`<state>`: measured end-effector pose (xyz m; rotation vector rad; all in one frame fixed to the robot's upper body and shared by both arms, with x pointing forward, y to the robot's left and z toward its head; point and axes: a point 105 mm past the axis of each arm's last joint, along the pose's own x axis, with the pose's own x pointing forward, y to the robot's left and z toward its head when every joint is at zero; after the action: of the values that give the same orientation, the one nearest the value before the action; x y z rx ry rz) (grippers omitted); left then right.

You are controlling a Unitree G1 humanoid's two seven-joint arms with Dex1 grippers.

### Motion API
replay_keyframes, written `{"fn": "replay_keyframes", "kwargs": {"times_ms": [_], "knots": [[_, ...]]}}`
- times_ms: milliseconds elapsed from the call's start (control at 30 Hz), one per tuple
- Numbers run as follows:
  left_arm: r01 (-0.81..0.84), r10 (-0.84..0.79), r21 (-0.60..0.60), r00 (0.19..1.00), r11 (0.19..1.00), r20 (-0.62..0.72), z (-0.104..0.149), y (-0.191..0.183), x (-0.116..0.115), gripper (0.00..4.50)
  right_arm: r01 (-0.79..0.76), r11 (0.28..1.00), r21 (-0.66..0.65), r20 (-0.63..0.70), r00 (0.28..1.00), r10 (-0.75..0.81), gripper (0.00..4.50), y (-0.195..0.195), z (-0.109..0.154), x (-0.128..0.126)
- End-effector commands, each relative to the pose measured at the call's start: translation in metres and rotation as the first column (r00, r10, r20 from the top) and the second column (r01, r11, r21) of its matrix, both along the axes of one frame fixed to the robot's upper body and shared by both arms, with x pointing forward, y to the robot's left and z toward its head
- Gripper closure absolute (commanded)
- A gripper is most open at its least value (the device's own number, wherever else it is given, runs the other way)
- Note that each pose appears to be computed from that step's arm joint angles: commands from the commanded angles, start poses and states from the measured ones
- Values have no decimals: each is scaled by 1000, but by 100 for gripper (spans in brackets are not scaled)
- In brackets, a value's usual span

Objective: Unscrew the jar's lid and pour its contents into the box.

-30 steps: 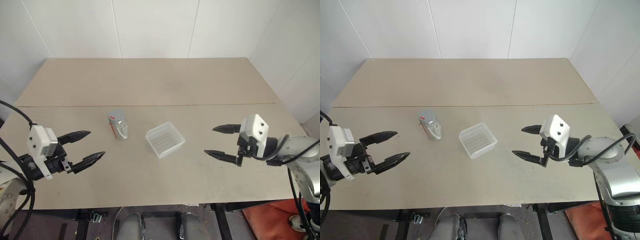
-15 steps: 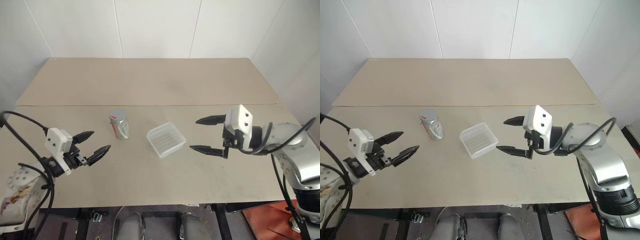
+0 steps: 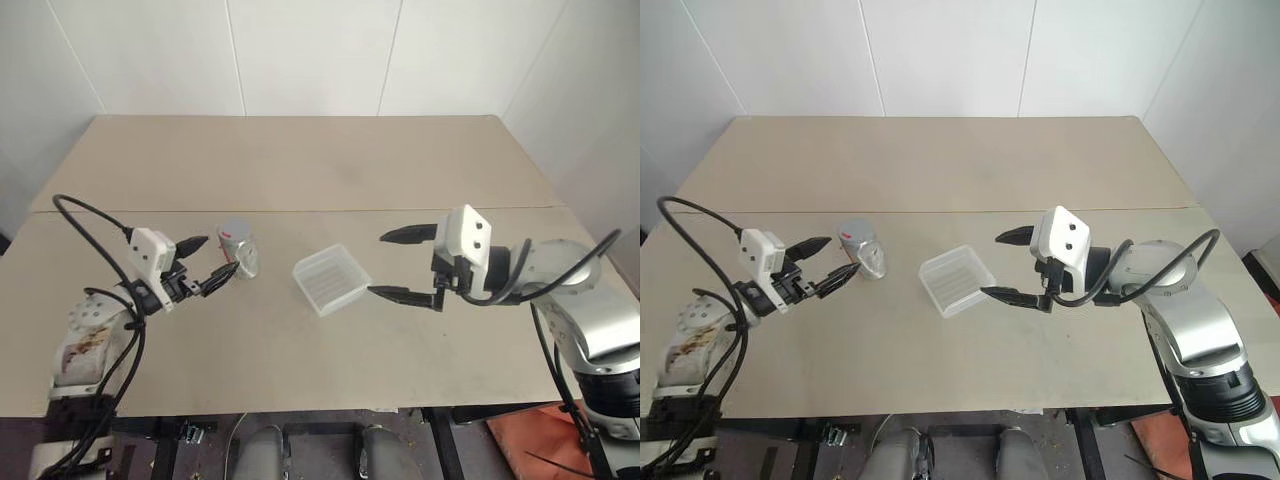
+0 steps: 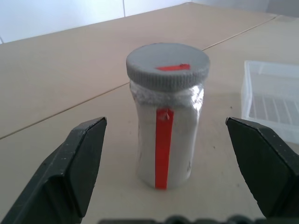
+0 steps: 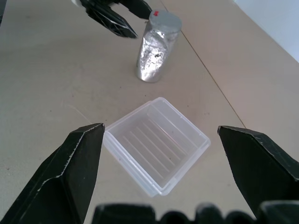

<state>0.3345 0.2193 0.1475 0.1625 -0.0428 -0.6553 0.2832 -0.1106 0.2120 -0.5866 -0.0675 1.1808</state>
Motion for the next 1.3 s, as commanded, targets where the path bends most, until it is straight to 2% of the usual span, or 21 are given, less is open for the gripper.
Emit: {"fn": "replay_keyframes", "kwargs": {"times_ms": [33,100,367,700,833,1000,1100,1300], "knots": [[15,-14,-6,999,1000,36,6,-5,8,7,-11,1000,10,70,997,10,0,3,13,-6],[18,-19,14,999,1000,38,2,-8,13,7,-1,1000,11,81,997,1,0,2,15,-5],[1,1,-41,999,999,51,1,-16,34,7,1,1000,16,99,995,-2,0,1,17,-4],[-6,10,-57,998,998,64,3,-23,46,7,1,999,33,113,994,-5,0,3,18,-4],[4,-1,-51,998,999,63,1,-27,49,87,2,999,38,119,993,-6,0,4,20,-5],[27,-24,-41,998,999,65,-1,-31,48,248,-9,999,50,129,992,2,0,6,24,-7],[36,-34,-23,995,999,91,8,-31,47,258,-12,998,57,131,991,4,0,8,24,-6],[286,-287,22,951,958,115,56,-45,15,258,-74,987,141,116,992,58,0,30,38,-4]]}}
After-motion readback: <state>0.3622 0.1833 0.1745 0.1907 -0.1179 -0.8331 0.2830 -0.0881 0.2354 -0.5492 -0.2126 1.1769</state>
